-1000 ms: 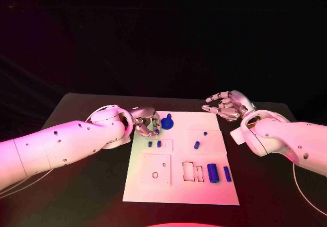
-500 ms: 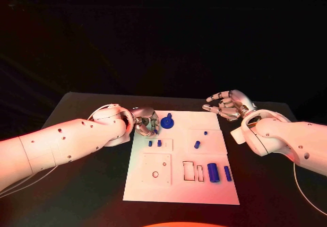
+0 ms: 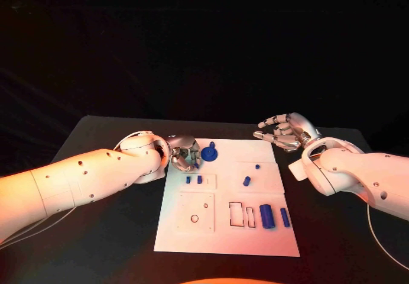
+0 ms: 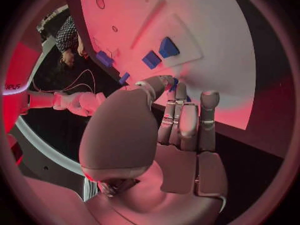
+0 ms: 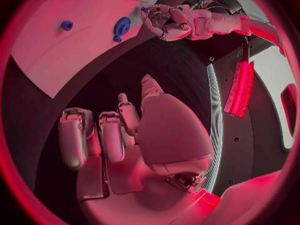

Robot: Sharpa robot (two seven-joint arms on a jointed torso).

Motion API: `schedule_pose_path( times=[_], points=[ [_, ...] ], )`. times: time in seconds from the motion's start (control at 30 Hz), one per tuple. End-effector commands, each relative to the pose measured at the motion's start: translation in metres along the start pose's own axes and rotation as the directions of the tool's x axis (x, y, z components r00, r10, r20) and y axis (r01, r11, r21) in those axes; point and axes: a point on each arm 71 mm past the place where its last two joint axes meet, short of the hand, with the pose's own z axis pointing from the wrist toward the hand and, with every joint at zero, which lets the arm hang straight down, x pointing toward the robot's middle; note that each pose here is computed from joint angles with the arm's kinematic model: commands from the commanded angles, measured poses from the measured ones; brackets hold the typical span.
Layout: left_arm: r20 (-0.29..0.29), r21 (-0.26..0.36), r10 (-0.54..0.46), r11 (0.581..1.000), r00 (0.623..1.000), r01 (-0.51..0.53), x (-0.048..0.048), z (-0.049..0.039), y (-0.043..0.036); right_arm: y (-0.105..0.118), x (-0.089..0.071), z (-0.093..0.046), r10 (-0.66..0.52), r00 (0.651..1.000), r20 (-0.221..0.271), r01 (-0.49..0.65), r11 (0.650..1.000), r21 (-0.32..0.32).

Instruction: Assemble the parts on the task board

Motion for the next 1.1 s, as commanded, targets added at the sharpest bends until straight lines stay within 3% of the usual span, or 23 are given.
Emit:
schedule_pose_path(
  times=[0.03, 0.63, 1.1],
  points=[
    [-0.018, 0.009, 0.001, 1.0, 1.0, -0.001, 0.0025, 0.0017, -0.0022, 0.0014, 0.0016, -0.0001, -0.003, 1.0, -0.012, 0.002, 1.0, -0.015],
    [-0.068, -0.017, 0.017, 1.0, 0.998, -0.019, 0.008, 0.0034, -0.0004, 0.0014, 0.0014, -0.0001, -0.003, 1.0, -0.012, 0.003, 1.0, -0.015],
    [-0.054, -0.012, 0.016, 1.0, 0.998, -0.017, 0.0074, 0.0032, -0.0013, 0.001, 0.0012, 0.0001, -0.003, 1.0, -0.012, 0.003, 1.0, -0.014]
  ],
)
